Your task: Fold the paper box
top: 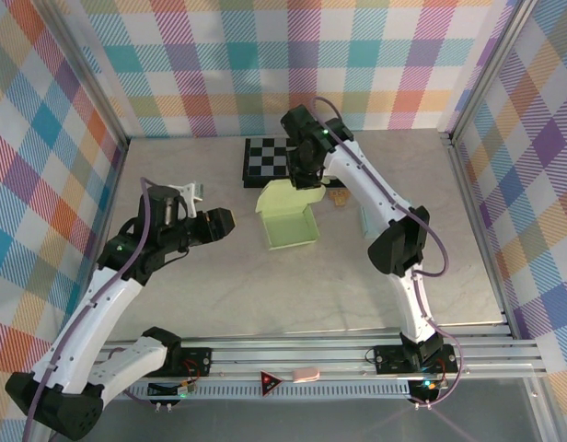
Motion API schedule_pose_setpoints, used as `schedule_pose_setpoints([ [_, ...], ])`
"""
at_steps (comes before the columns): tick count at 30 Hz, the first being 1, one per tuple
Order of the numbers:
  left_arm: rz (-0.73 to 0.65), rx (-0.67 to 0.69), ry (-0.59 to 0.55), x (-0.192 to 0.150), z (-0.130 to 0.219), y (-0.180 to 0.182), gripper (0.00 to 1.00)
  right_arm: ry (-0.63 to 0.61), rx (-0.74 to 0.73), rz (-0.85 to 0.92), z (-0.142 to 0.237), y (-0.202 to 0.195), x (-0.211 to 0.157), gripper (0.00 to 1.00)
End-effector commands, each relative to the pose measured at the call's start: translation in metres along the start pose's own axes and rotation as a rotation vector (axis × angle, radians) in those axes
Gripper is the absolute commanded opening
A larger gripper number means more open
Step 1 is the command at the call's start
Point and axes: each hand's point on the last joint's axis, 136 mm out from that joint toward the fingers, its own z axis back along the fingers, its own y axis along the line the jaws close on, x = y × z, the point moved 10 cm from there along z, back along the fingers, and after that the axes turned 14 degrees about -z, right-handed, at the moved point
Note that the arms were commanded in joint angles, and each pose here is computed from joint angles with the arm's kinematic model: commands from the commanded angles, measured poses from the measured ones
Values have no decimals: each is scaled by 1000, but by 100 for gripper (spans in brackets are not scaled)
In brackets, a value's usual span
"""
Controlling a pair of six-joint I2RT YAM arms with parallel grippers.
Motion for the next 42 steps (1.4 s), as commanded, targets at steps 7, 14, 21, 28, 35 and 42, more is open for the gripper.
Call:
schedule_pose_setpoints([
  [7, -4, 11, 59, 6, -18, 8, 57, -59, -49, -76, -22, 1, 7, 0],
  [14, 7, 9, 80, 10, -30, 14, 57, -67, -26, -1, -29, 4, 7, 4],
  [21, -3, 13, 108, 10, -37, 18, 59, -38, -5, 110, -25, 7, 4, 15],
  [28, -5, 13, 129, 14, -46, 20, 60, -58, 74, 227, 5, 11, 6, 39],
  [35, -77, -6, 193, 29, -65, 19, 63, -110, 231, 635, 51, 24, 15, 48],
  [42, -173, -33, 320, 54, -110, 24, 64, 64, 286, 1332, 54, 18, 53, 54],
])
